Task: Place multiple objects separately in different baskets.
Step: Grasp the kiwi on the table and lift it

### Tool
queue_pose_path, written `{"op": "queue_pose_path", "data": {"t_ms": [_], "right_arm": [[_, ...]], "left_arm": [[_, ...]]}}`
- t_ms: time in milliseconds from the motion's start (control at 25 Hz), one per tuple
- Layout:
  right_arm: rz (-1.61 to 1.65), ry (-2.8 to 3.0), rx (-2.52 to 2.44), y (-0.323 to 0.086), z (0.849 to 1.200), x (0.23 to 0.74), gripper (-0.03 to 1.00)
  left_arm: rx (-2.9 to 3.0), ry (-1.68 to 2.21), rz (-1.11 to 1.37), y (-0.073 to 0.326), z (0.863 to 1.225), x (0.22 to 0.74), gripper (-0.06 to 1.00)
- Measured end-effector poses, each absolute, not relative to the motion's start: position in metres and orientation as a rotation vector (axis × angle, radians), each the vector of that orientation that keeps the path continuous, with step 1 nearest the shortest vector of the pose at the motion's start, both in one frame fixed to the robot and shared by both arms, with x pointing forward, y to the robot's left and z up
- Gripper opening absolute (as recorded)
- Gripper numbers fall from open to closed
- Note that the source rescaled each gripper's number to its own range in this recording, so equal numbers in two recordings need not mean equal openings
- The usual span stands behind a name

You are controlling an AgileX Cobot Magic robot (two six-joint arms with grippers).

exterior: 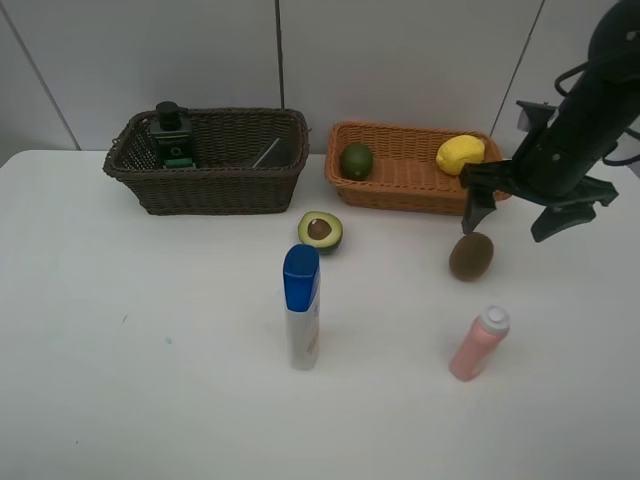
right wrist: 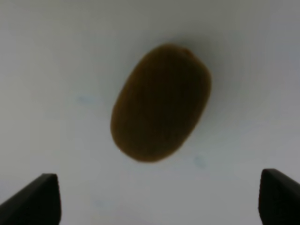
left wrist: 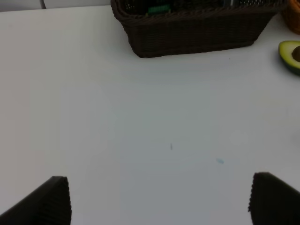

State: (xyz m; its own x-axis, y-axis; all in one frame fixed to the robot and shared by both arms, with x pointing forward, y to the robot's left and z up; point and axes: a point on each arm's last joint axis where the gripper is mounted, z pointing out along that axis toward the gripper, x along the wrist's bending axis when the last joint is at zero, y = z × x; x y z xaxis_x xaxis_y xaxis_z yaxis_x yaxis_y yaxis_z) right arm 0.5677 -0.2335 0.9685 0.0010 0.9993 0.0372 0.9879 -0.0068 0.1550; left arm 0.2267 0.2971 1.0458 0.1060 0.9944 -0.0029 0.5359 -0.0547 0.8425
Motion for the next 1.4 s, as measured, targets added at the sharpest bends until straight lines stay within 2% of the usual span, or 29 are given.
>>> {"op": "queue_pose_path", "data": {"t_ms": [320,960,1080,1160,1200,1400], "right_arm": [[0.198,2.151,2.140,-0.230,0.935,0.596,1.00],[0.126,2.174,2.167,-0.228,0.882,0.606,1.00],[0.092,2.190,2.166,-0.228,0.876,0.605,0.88],[0.084,2.194,2.156,-0.229,0.875,0.605,0.65],[0.082,2.195,2.155,-0.229,0.875,0.605,0.59],[0.045,2.210,2.130,-0.231,0.886,0.602,0.59]], "left_arm": [[1.682,1.515,0.826,0.297,1.046,0.227,1.00],[1.682,1.515,0.826,0.297,1.046,0.227,1.00],[1.682,1.515,0.826,0.297,1.046,0.227,1.00],[1.682,1.515,0.826,0.297,1.046,0.227,1.00],[1.682,1.515,0.826,0.297,1.046,0.227,1.00],[1.682,1.515,0.826,0.297,1.046,0.227,1.00]]}}
